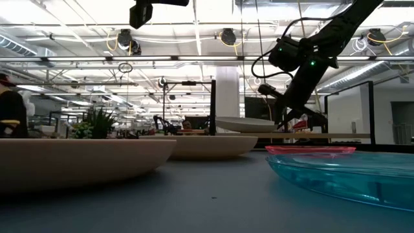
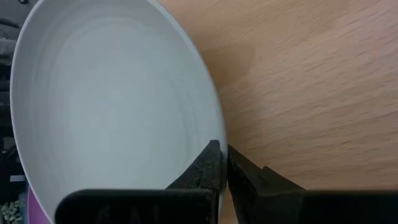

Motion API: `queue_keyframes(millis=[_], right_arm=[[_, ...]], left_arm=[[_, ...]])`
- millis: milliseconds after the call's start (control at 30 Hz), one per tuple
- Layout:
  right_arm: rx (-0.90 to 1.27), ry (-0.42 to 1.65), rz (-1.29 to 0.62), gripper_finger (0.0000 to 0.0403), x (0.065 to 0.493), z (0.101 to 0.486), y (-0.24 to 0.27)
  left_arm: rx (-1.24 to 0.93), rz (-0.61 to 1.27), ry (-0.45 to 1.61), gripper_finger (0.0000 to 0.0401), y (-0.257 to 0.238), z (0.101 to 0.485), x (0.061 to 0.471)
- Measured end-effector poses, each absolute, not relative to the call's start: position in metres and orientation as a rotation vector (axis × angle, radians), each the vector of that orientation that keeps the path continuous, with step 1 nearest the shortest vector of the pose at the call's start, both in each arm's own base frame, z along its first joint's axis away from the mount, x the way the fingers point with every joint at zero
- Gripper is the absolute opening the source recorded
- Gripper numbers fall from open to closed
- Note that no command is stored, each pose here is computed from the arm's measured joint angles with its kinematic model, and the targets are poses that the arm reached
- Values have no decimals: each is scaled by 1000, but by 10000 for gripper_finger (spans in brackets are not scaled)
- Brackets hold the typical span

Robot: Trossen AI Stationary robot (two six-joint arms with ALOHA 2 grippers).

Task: Place and stack plates onto a shelf
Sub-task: Put the gray plate on the shelf, then put the green plate on the shelf

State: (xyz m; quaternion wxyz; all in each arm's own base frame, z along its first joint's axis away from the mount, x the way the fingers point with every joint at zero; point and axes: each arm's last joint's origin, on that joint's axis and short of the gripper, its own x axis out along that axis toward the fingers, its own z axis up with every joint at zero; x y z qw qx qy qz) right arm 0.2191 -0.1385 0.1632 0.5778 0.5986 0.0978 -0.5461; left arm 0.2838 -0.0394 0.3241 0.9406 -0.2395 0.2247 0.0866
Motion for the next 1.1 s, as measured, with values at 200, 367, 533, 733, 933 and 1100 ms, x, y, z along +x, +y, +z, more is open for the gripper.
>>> queue_keyframes(millis=[200,367,533,733,933,1100], right_arm=[[1405,233,-1272,7,219,163,-138],[1409,237,-1267,7,219,163,-138],[1407,234,-1265,25,220,164,-138],[1408,235,-1266,77,219,164,-138],[1413,237,-1259,117,219,165,-138],[1422,235,-1224,136,216,172,-135]], left_arm=[[-490,177,458,4,-39,324,284],[-490,177,458,4,-39,324,284],[-490,177,458,4,-39,324,284],[-501,180,458,4,-39,324,284],[-505,183,464,4,-39,323,283],[-521,194,481,4,-39,322,283]])
